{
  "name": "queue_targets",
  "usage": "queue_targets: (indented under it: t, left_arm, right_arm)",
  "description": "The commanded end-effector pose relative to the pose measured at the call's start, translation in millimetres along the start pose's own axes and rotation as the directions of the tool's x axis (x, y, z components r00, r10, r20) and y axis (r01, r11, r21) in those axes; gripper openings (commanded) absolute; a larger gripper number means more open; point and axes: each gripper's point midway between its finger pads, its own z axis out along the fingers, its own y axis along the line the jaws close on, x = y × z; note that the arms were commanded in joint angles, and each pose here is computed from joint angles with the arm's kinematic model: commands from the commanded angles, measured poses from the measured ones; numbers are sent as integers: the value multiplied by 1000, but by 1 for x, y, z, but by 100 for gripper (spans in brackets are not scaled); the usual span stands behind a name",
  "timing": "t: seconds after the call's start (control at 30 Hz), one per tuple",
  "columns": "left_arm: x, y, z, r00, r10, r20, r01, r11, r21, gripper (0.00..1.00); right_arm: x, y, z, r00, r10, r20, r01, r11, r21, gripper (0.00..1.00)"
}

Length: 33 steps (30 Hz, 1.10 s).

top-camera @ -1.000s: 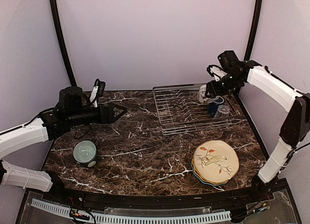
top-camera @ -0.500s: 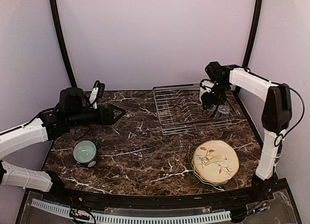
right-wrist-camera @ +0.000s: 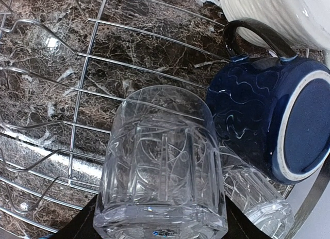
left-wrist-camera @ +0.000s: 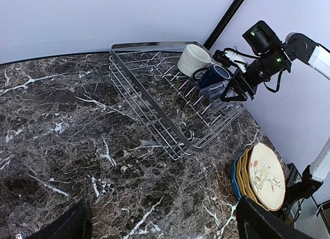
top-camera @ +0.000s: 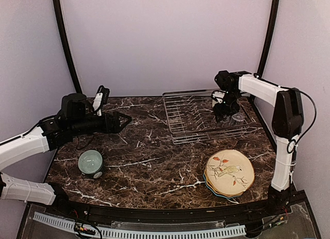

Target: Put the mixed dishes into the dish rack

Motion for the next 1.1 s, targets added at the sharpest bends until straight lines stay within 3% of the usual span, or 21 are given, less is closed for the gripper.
queue_targets:
  t: [0.0, 0.17, 0.37, 0.57, 0.73, 0.87, 1.07]
  left_arm:
    - [6, 8, -6, 1000, 25, -14, -26, 999, -40, 96]
    - [7, 14, -11, 999, 44, -26, -46, 995, -83, 97]
    - [6, 19, -15, 998, 64, -21, -66, 991, -115, 97]
    - [8, 31, -20, 994, 97, -55, -105, 977, -186, 99]
    - [16, 52, -29, 982, 113, -154, -157, 938, -310, 99]
    - [23, 75, -41, 961, 107, -256, -210, 883, -420, 99]
    - [32, 92, -58, 939, 57, -338, -218, 860, -461, 99]
  right_arm:
    - [-5, -7, 11, 1000, 0, -12, 0, 999, 34, 51]
    - [-9, -9, 14, 1000, 9, -5, -9, 999, 44, 71]
    - [-13, -12, 12, 1000, 17, 10, -18, 998, 53, 85]
    - [-18, -14, -1, 998, 29, 48, -31, 998, 57, 92]
    - [-26, -15, -24, 992, 40, 124, -46, 998, 48, 99]
    - [-29, -17, -43, 983, 50, 179, -59, 997, 46, 99]
    - [-35, -9, -83, 946, 43, 322, -53, 998, 22, 99]
